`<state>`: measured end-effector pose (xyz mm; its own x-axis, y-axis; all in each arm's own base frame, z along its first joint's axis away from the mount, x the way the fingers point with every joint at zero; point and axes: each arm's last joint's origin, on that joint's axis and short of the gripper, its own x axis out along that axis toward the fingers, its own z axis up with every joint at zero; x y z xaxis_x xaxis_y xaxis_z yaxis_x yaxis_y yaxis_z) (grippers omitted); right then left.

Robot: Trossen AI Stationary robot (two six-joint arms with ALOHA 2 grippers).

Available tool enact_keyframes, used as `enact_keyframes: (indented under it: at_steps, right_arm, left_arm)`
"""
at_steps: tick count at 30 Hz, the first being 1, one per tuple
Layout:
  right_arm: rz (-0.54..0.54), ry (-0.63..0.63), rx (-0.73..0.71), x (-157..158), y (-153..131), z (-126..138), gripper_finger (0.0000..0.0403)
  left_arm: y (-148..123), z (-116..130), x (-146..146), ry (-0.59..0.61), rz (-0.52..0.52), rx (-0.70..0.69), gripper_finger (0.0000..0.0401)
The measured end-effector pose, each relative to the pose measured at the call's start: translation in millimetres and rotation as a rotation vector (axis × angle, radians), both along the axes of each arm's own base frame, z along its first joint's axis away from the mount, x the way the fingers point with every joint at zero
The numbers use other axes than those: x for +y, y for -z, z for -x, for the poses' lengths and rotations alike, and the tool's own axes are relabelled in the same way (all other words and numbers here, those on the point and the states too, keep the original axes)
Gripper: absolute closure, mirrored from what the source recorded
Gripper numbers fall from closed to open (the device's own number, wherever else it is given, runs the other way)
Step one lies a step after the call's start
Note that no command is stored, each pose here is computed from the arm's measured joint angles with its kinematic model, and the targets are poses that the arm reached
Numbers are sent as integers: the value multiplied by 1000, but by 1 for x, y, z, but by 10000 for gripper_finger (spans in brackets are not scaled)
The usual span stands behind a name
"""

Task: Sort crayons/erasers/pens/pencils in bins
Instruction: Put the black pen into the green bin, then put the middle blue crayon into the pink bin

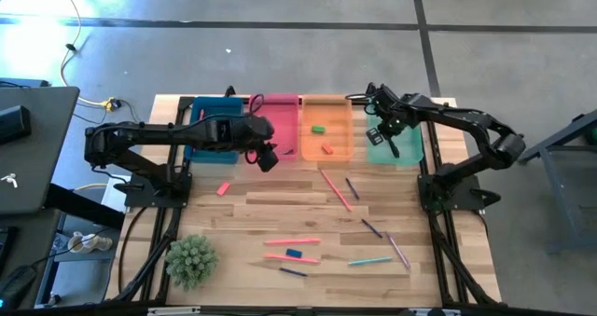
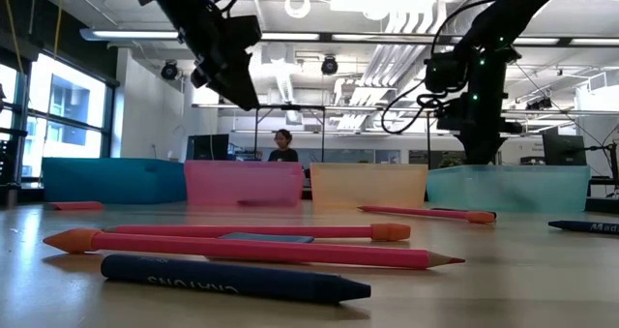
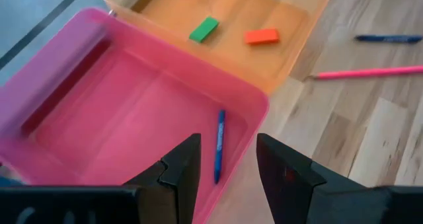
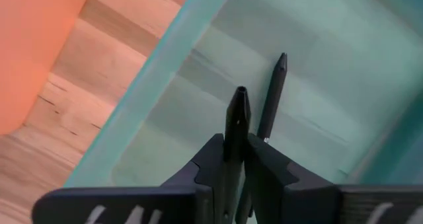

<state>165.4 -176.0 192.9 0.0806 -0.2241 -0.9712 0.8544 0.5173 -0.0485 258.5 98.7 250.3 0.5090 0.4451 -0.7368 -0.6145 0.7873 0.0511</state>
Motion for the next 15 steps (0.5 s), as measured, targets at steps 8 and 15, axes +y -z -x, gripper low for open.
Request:
enact_keyframes:
  at_steps: [8, 15]
  right_arm:
    - [11, 9, -16, -1, 0, -1, 296]
    - [-21, 68, -48, 0, 0, -2, 255]
  left_arm:
    - [1, 4, -1, -1, 12, 36, 268]
    - [8, 13, -4, -21, 61, 146, 268]
